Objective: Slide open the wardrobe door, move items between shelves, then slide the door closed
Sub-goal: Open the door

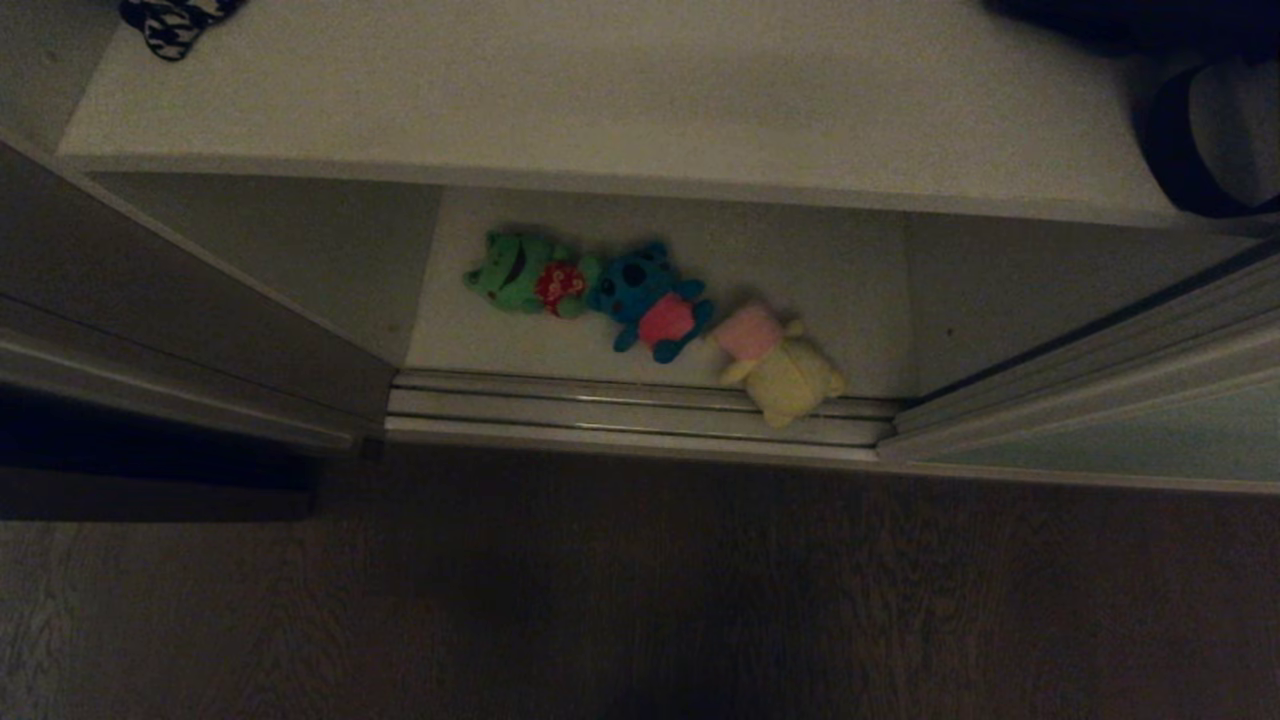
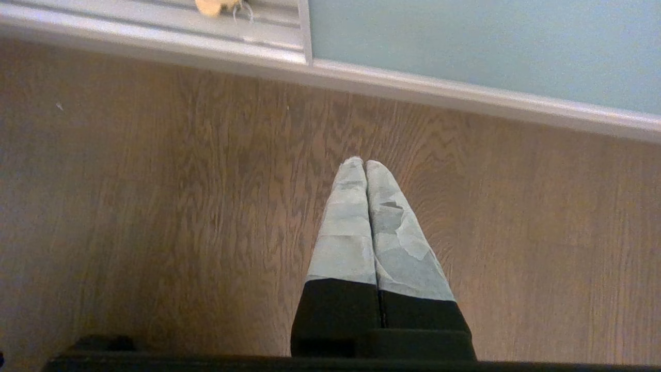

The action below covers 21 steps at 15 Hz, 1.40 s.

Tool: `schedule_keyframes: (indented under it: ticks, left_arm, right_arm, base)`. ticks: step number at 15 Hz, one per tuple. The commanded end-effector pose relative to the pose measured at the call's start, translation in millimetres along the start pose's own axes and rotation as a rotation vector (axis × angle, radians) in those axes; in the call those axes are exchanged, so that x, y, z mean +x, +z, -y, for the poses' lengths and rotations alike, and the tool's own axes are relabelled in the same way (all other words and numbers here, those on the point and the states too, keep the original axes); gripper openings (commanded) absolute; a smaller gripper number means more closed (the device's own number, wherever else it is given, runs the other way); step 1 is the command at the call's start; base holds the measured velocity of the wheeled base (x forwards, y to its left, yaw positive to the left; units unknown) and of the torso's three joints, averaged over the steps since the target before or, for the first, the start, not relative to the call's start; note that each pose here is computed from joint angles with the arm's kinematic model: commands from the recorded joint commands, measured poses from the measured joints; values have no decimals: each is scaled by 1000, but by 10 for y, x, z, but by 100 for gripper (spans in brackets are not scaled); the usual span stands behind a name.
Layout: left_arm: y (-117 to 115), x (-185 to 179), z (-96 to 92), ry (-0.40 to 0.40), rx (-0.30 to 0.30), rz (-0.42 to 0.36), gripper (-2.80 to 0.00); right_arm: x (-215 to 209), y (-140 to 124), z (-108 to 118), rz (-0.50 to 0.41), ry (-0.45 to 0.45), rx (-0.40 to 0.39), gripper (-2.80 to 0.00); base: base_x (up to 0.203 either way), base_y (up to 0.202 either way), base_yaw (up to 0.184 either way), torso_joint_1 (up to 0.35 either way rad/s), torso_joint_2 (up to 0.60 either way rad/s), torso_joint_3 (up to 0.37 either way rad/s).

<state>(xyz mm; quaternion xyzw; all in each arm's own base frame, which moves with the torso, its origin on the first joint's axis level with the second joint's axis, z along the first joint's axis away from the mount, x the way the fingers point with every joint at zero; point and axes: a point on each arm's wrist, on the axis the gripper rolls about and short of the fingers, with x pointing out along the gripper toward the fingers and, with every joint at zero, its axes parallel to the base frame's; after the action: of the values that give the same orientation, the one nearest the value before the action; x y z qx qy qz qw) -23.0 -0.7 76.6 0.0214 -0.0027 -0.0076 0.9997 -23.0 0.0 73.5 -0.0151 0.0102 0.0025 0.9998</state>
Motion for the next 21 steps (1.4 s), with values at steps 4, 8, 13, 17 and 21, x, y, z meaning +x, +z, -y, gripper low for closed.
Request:
schedule_keyframes:
  ticks: [4,8,13,17,21]
  left_arm:
    - [3,2,0,0,0,4,-280]
    - [-3,2,0,-1,15,-2,-280]
    - [-2,-1,2,-9,91,-8,-280]
    - [200,-49,-6,-2,85,70,-280]
    - [816,-208,-19,-39,89,106,-280]
  right_arm:
    - [0,0,0,1,1,0,-280]
    - [0,0,0,0,1,0,-280]
    - [-1,0,0,2,1,0,-280]
    - [0,-2,0,-1,1,0,-280]
    - [0,0,0,0,1,0,-280]
  base:
    - [0,0,0,3,4,-162]
    - [0,0,0,3,1,-23]
    - [0,0,0,0,0,0]
    - [0,0,0,0,0,0]
    - [0,0,0,0,0,0]
